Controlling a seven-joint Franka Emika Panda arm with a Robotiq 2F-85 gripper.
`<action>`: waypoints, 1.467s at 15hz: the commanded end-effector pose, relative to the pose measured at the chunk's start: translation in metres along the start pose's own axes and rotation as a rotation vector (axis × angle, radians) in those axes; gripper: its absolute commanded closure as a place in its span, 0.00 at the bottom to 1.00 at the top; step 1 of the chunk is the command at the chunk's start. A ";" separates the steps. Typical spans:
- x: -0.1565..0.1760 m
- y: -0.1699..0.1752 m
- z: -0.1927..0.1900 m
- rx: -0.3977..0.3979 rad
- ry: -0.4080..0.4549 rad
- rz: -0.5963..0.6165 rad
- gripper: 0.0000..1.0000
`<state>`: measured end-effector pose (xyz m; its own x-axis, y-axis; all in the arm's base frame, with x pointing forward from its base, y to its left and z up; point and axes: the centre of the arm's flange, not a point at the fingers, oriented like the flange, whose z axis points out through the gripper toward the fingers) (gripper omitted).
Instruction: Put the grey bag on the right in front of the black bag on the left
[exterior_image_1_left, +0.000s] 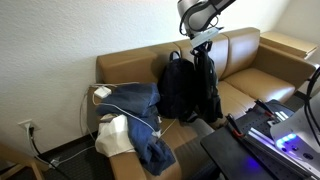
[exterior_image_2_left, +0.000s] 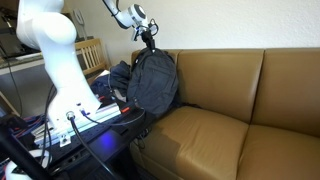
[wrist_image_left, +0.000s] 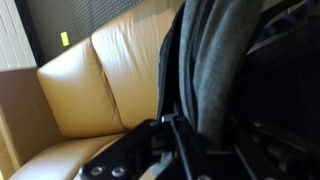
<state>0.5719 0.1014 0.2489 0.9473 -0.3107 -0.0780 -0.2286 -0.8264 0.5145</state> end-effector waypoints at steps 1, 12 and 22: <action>-0.059 -0.050 -0.025 -0.013 0.001 -0.125 0.95; -0.024 -0.169 -0.071 -0.001 0.280 0.365 0.95; -0.051 -0.199 0.038 -0.136 0.429 0.396 0.95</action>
<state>0.5800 0.2728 0.1353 0.7755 -0.3681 0.5129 -0.6215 -0.5878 0.5179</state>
